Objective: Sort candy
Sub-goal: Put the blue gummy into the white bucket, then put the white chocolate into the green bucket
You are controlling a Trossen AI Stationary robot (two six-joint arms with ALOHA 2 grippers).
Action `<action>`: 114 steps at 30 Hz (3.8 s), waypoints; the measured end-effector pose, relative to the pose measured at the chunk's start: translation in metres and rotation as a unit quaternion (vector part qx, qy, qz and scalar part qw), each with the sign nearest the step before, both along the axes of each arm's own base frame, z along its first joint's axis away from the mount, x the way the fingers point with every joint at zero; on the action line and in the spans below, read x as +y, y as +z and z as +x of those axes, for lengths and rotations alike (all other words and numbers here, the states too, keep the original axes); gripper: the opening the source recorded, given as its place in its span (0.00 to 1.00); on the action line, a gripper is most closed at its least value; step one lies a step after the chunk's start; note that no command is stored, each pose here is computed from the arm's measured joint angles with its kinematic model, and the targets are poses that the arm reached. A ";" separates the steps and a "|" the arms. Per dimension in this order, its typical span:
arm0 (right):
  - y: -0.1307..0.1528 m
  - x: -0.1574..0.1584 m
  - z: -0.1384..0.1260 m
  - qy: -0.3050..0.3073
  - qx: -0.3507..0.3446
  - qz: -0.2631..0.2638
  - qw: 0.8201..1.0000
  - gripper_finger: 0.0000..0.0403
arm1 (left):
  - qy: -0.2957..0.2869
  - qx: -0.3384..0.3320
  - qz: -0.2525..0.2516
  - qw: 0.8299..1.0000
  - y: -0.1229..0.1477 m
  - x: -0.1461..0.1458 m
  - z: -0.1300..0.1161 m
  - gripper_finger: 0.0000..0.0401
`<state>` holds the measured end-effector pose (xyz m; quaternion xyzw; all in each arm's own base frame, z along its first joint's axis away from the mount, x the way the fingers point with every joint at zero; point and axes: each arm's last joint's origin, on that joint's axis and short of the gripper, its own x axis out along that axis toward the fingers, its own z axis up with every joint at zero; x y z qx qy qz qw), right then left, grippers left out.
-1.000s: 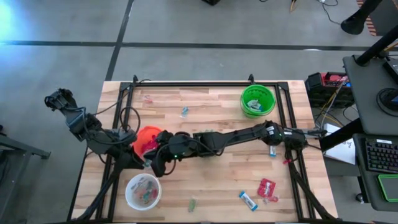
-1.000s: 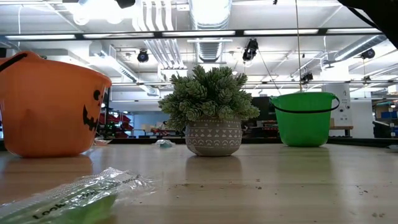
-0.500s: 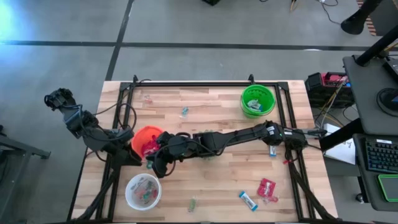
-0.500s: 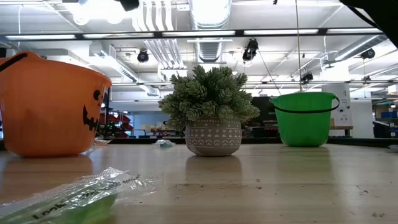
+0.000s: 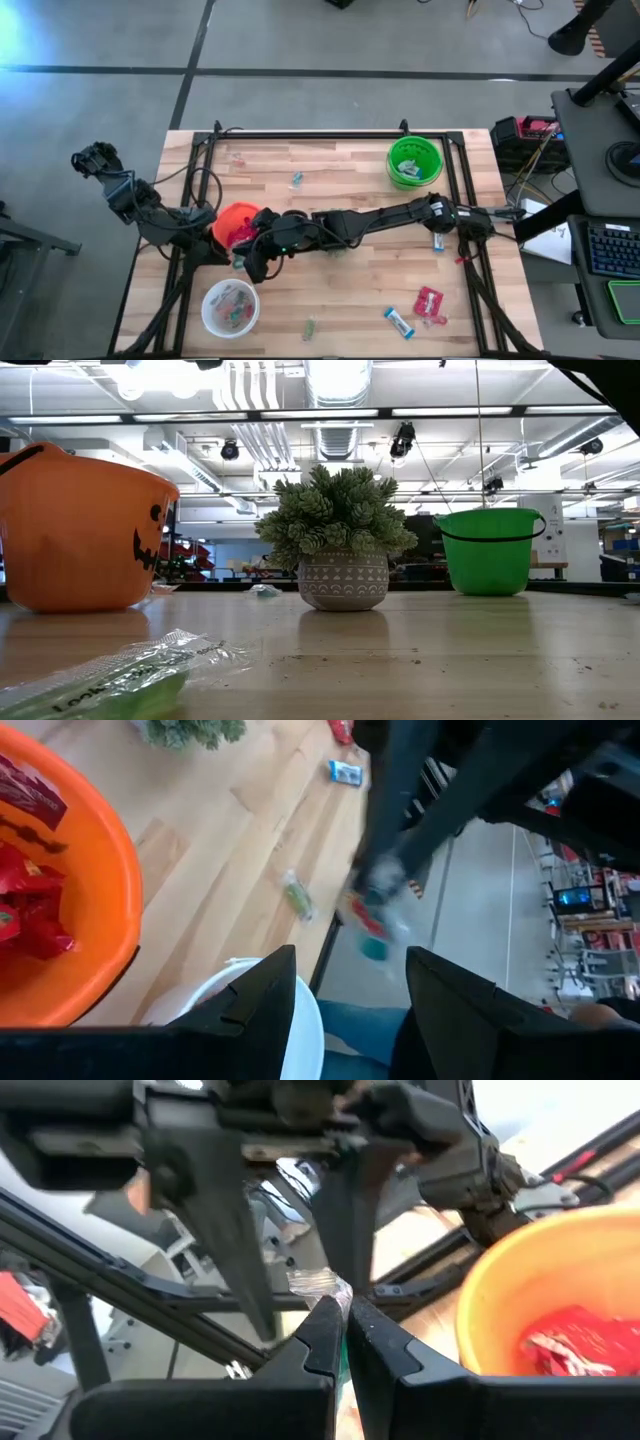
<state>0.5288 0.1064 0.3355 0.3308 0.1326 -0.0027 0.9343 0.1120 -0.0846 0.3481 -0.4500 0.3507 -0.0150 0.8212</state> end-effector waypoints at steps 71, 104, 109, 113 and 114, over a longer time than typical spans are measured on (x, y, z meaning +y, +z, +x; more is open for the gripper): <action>0.063 -0.023 -0.070 -0.007 0.116 -0.060 0.991 0.35 | -0.305 0.071 0.101 0.944 -0.039 -0.077 0.007 0.07; 0.010 0.052 -0.157 -0.090 0.514 0.023 0.852 0.37 | -0.270 0.006 0.278 0.922 0.019 -0.051 -0.002 0.35; -0.008 0.074 -0.167 -0.103 0.549 0.040 0.829 0.37 | -0.271 0.010 0.282 0.920 0.016 -0.051 -0.001 0.35; -0.028 0.090 -0.176 -0.127 0.591 0.070 0.793 0.37 | -0.276 0.014 0.290 0.916 0.011 -0.051 -0.001 0.35; -0.034 0.094 -0.179 -0.130 0.605 0.077 0.782 0.37 | -0.278 0.016 0.292 0.915 0.010 -0.051 -0.001 0.35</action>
